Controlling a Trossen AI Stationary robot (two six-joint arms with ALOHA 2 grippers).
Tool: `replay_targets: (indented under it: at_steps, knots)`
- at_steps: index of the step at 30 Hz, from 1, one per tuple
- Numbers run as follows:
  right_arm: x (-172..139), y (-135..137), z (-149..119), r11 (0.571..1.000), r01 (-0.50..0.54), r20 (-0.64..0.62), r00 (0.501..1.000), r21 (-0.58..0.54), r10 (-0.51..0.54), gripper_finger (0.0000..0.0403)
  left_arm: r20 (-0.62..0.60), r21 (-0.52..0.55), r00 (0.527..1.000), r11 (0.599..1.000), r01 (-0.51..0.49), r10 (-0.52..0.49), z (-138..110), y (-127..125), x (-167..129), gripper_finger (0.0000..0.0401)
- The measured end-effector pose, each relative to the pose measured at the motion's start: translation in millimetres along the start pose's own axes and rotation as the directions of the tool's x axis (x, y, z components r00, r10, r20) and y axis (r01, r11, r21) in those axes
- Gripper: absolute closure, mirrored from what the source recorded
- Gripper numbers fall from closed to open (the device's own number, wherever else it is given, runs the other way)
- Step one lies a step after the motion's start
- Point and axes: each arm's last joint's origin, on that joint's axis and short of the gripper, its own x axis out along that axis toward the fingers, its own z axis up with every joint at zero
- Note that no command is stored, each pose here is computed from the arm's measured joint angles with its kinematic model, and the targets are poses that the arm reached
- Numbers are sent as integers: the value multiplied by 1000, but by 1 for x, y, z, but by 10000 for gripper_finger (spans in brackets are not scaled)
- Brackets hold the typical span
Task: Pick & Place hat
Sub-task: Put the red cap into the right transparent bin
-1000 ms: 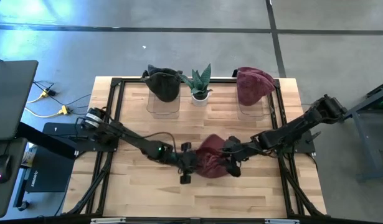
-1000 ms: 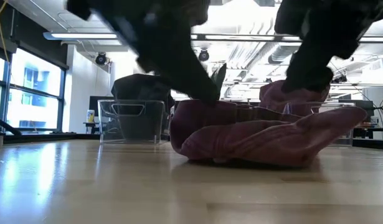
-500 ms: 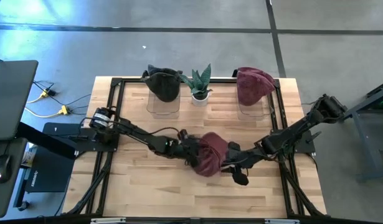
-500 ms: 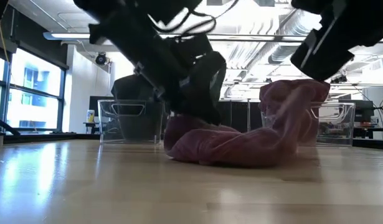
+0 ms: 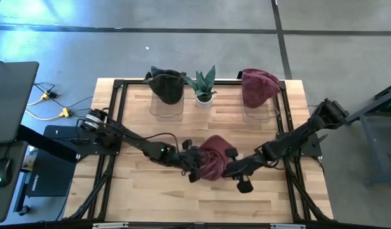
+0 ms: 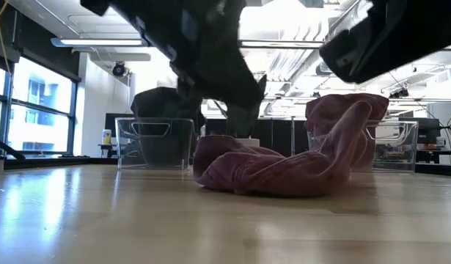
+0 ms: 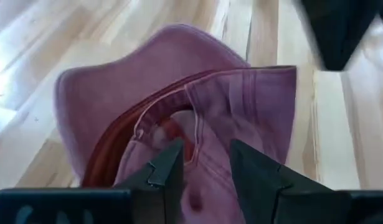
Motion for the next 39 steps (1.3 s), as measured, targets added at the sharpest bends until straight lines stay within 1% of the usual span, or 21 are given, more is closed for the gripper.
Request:
replay_targets:
  at_steps: [2,4,6,7,9,11,13,14,15,18,21,22,23,25,27,31,33,34,36,37,39]
  knots:
    - [-2,6,7,998,20,-29,999,-56,-21,399,-31,7,999,1000,-24,24,-8,4,13,279]
    - [-4,13,13,988,77,-36,996,-136,-83,399,-98,23,994,999,-38,40,-22,9,24,279]
    - [-5,21,15,968,118,-13,992,-220,-124,391,-111,14,993,999,-29,30,-23,12,30,279]
    - [-4,24,14,957,129,-11,991,-258,-137,385,-114,4,993,1000,-8,8,-23,12,33,279]
    - [-1,29,11,942,131,-14,990,-308,-142,368,-155,-10,988,1000,21,-22,-28,15,39,279]
    - [5,32,7,938,114,-39,990,-327,-134,344,-196,-11,980,999,31,-33,-36,17,44,279]
    - [11,33,3,925,84,-69,991,-371,-117,313,-195,-16,980,999,46,-48,-36,16,46,279]
    - [15,33,0,910,66,-88,990,-410,-112,297,-196,-15,980,999,44,-46,-36,16,46,279]
    - [19,32,-3,887,58,-104,987,-459,-119,280,-196,-15,980,999,45,-47,-37,16,46,279]
    - [29,29,-10,765,70,-126,973,-640,-195,234,-196,-15,979,999,45,-47,-37,16,46,279]
    - [39,27,-18,629,61,-146,951,-775,-273,210,-196,-14,979,999,45,-46,-37,16,46,279]
    - [41,26,-20,595,69,-146,941,-801,-306,208,-196,-12,979,999,45,-46,-37,16,46,279]
    - [43,25,-22,570,74,-144,934,-818,-328,209,-196,-9,979,999,45,-46,-37,16,46,279]
    - [45,23,-23,547,63,-153,928,-835,-339,224,-197,1,979,999,48,-47,-37,16,46,279]
    - [47,21,-25,542,62,-159,923,-838,-351,254,-198,8,979,999,49,-46,-37,16,46,279]
    - [46,19,-23,521,106,-135,905,-847,-404,338,-200,11,979,999,48,-45,-37,16,46,279]
    - [43,19,-21,525,105,-143,900,-844,-411,379,-204,14,978,999,41,-38,-38,17,46,279]
    - [41,20,-18,539,95,-163,897,-837,-411,389,-207,16,978,999,38,-34,-38,17,46,279]
    - [36,24,-12,603,56,-228,894,-796,-386,388,-213,18,977,999,35,-30,-36,17,43,279]
    - [33,26,-8,645,27,-273,892,-764,-361,381,-212,18,977,999,36,-32,-34,17,40,279]
    - [28,33,2,734,-33,-341,900,-678,-273,369,-193,9,980,999,53,-50,-29,16,38,279]
